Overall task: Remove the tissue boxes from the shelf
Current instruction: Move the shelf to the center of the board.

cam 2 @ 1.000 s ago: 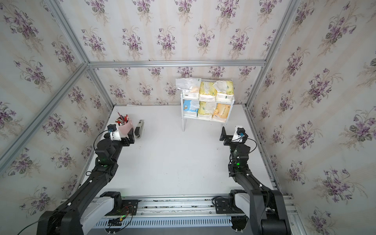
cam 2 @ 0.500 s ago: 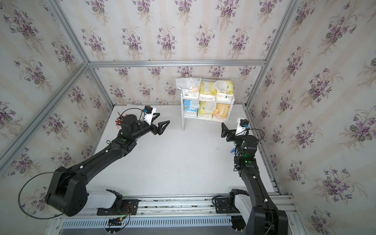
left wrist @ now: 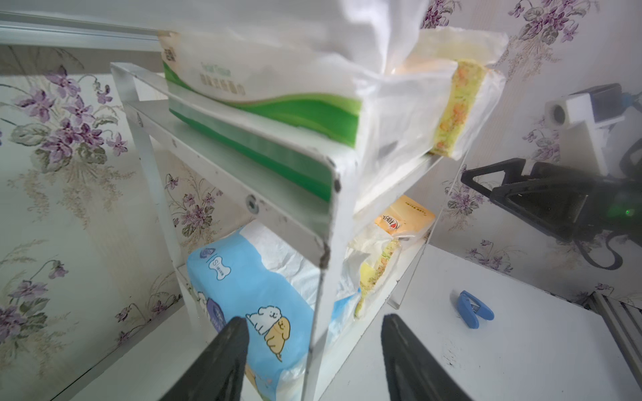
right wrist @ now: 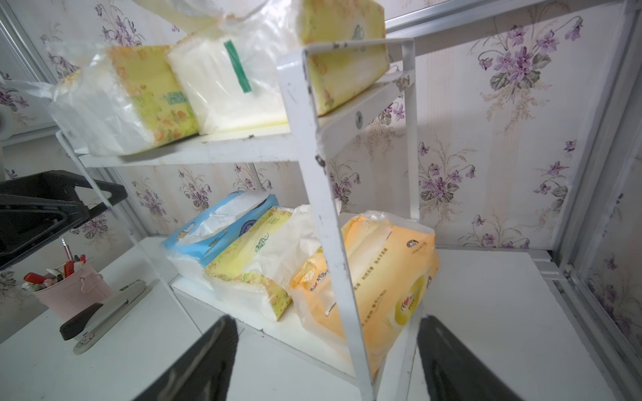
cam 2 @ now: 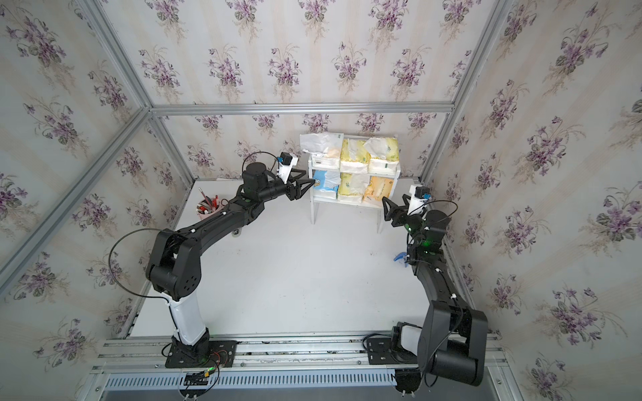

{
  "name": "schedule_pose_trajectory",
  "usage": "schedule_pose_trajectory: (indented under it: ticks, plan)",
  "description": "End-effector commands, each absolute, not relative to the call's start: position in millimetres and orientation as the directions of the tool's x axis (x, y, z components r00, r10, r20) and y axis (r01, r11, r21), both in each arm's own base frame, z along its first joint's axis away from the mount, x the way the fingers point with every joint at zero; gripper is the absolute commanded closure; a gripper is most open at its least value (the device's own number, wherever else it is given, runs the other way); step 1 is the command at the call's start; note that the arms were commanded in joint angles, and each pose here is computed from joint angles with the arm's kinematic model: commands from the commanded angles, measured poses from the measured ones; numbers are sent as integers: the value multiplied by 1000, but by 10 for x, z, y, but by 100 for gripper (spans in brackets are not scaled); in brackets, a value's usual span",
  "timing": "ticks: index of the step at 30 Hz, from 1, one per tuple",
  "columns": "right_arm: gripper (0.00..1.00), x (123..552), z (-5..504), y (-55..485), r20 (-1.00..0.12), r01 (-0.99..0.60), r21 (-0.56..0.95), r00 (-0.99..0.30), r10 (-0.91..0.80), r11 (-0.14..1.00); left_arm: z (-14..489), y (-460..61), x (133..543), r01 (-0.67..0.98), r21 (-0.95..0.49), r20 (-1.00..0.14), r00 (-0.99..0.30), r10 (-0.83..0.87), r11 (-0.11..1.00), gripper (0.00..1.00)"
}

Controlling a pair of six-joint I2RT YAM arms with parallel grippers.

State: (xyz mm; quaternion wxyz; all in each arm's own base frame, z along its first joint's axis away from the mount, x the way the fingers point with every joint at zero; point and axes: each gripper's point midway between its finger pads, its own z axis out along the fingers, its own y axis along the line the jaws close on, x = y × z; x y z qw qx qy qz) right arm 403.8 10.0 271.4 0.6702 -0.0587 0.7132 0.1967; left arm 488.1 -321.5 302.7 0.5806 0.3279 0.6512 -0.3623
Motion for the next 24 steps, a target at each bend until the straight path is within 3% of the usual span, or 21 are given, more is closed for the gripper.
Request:
schedule_pose_trajectory:
  ticks: [1, 6, 10, 17, 24]
  plan:
    - [23, 4117, 2873, 150, -981, -399, 195, -60, 186, 896, 3094, -3322, 4887, 878, -95, -994, -105, -4, 468, 49]
    - [32, 4256, 2914, 141, -980, -410, 198, -62, 190, 890, 3131, -3375, 4929, 890, -100, -994, -107, -9, 446, 71]
    - [48, 4333, 2915, 189, -978, -450, 210, -87, 192, 868, 3134, -3375, 4936, 888, -99, -994, -107, -8, 449, 84]
    - [75, 4321, 2858, 245, -976, -475, 219, -108, 191, 852, 3185, -3326, 4851, 886, -90, -995, -97, -7, 454, 94]
    - [87, 4245, 2813, 489, -980, -527, 190, -146, 132, 828, 3318, -3167, 4613, 876, -51, -998, -56, -4, 480, 98]
